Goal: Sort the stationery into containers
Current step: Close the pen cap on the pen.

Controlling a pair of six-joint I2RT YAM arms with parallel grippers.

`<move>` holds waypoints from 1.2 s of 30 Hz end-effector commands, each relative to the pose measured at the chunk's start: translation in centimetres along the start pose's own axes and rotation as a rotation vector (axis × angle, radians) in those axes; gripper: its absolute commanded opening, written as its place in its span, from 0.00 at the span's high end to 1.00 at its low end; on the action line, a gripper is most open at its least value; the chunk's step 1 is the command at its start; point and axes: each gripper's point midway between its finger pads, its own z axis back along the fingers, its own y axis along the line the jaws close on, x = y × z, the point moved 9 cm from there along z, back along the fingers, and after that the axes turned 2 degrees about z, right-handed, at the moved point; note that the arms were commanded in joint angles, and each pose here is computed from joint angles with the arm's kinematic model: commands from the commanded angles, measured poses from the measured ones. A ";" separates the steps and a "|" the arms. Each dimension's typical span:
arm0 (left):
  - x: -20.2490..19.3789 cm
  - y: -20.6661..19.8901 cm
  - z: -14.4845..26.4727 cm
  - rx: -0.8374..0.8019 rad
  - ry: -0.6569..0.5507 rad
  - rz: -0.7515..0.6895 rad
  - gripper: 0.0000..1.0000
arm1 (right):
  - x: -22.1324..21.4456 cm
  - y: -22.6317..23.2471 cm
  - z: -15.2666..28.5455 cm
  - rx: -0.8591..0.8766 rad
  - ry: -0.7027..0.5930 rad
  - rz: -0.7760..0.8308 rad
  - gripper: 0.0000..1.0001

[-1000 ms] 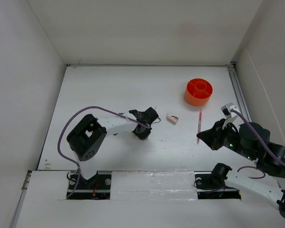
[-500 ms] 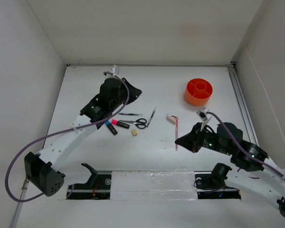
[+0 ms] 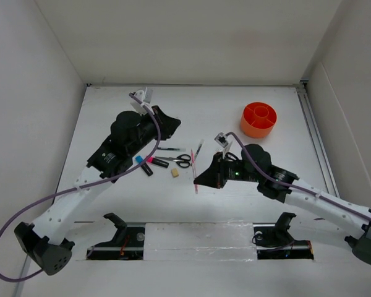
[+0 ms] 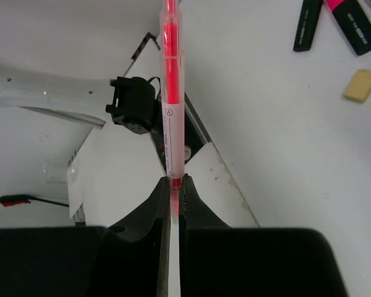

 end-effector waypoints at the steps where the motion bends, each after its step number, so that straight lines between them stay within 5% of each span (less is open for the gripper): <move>1: 0.8 -0.6 1.7 -0.064 -0.042 -0.057 1.00 | 1.8 2.1 -1.1 0.162 -0.023 0.056 1.00; 17: -1.3 -1.7 4.4 -0.315 0.068 -0.113 1.00 | 1.9 2.7 -2.0 0.323 0.014 0.156 1.00; 36: -1.1 -1.3 4.6 -0.277 0.030 -0.112 1.00 | 3.2 0.5 -2.3 0.250 -0.043 0.141 1.00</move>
